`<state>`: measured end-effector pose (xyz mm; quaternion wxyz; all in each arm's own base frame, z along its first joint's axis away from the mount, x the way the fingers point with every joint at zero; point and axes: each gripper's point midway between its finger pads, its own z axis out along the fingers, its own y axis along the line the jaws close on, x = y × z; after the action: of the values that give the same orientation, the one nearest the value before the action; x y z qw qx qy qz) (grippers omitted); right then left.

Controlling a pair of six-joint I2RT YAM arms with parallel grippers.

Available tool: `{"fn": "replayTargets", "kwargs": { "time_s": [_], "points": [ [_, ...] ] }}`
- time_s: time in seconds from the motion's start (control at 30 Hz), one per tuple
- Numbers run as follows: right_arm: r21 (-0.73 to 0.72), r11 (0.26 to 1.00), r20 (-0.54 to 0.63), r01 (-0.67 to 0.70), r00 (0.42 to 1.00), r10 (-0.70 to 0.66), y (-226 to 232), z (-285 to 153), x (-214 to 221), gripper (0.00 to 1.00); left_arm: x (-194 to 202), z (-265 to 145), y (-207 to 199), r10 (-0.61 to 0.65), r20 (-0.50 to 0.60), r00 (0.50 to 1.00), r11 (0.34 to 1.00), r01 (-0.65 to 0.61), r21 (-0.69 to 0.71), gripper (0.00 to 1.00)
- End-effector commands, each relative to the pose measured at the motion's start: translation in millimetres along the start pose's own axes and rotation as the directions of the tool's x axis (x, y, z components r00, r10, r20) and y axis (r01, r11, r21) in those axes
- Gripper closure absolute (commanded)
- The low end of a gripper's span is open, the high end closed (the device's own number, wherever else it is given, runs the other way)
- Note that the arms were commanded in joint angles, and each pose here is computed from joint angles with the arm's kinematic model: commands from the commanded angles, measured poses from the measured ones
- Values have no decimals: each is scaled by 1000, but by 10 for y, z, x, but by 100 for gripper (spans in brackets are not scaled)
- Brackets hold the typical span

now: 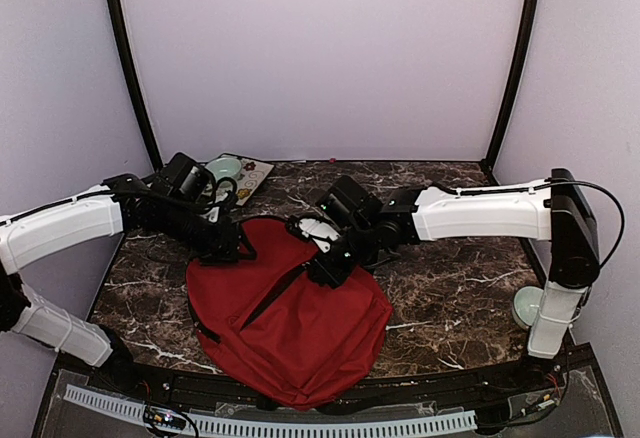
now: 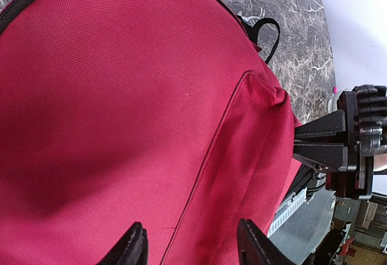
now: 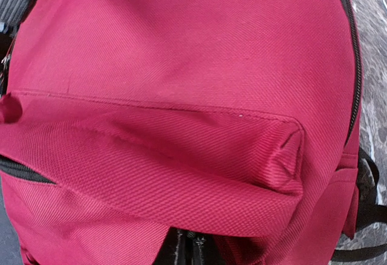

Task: Pack the student bag
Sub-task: Pick up the lower front pocket of the student bag.

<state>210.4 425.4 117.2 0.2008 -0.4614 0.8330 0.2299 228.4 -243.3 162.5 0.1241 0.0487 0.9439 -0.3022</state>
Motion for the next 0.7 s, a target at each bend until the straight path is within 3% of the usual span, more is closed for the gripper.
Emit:
{"fn": "replayTargets", "kwargs": {
  "time_s": [0.0, 0.27, 0.43, 0.67],
  "points": [
    [-29, 1000, 32, 5, 999, -4, 115, -93, -98, 99, 33, -73, 40, -8, 18, 1000, 1000, 8, -8, 47],
    [-112, 994, 17, 15, 1000, -14, 380, -263, -194, 100, 72, -71, 43, -18, 12, 1000, 1000, 18, 4, 47],
    [-221, 974, -37, 56, 997, -65, 774, -188, -198, 100, 123, -84, 70, -25, 7, 1000, 1000, 25, 2, 47],
    [-223, 968, -126, 114, 982, -144, 966, -22, -169, 100, 139, -76, 42, -40, 6, 999, 999, 40, 25, 47]
  ]
}}
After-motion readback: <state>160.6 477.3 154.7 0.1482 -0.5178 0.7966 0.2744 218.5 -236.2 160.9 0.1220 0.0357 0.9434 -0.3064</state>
